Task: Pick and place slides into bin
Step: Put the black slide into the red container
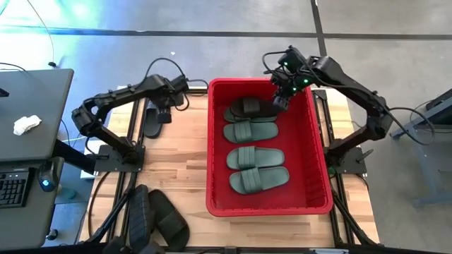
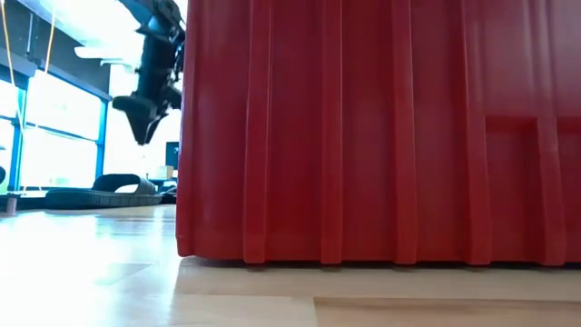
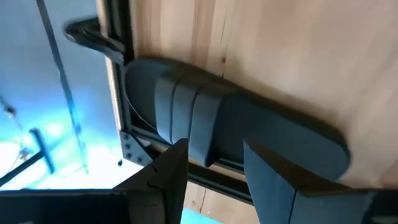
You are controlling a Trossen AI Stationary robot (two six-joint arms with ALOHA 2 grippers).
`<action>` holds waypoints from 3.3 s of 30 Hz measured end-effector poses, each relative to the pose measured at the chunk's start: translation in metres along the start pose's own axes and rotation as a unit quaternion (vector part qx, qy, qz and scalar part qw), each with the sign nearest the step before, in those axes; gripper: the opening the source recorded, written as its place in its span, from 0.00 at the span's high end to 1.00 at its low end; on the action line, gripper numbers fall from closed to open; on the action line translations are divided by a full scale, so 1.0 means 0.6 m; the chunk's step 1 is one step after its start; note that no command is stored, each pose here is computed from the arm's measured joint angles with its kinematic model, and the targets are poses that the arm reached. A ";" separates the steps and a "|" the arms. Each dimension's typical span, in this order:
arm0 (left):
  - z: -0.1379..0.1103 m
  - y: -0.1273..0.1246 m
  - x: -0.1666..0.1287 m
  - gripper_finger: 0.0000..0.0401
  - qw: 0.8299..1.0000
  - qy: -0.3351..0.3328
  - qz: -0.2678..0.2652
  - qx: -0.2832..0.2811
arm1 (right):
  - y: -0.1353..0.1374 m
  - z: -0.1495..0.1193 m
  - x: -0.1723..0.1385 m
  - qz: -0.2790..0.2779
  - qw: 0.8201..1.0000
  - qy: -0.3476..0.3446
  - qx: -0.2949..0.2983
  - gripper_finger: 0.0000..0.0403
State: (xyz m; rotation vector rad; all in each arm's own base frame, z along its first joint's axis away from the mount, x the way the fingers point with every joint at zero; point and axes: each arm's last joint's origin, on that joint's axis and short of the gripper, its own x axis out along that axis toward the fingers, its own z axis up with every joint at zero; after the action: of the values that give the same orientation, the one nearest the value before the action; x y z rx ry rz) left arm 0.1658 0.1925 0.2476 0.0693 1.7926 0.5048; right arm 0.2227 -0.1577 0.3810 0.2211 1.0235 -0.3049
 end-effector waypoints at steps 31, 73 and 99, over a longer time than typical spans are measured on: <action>0.010 -0.036 0.100 0.61 0.994 0.038 0.102 0.013 | 0.000 0.003 -0.005 -0.004 1.000 -0.019 -0.011 0.72; 0.005 -0.066 0.153 0.80 0.986 0.007 0.134 -0.096 | -0.001 0.007 -0.005 -0.006 0.999 -0.029 -0.015 0.72; 0.007 -0.019 -0.050 0.99 0.937 -0.215 0.102 -0.256 | 0.000 0.010 -0.005 0.004 0.999 -0.041 0.004 0.72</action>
State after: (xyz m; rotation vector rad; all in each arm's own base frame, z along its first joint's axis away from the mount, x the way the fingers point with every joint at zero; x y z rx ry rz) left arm 0.1807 0.1745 0.2696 0.0024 1.1901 1.0111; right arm 0.2259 -0.1591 0.3868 0.2191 0.9406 -0.3081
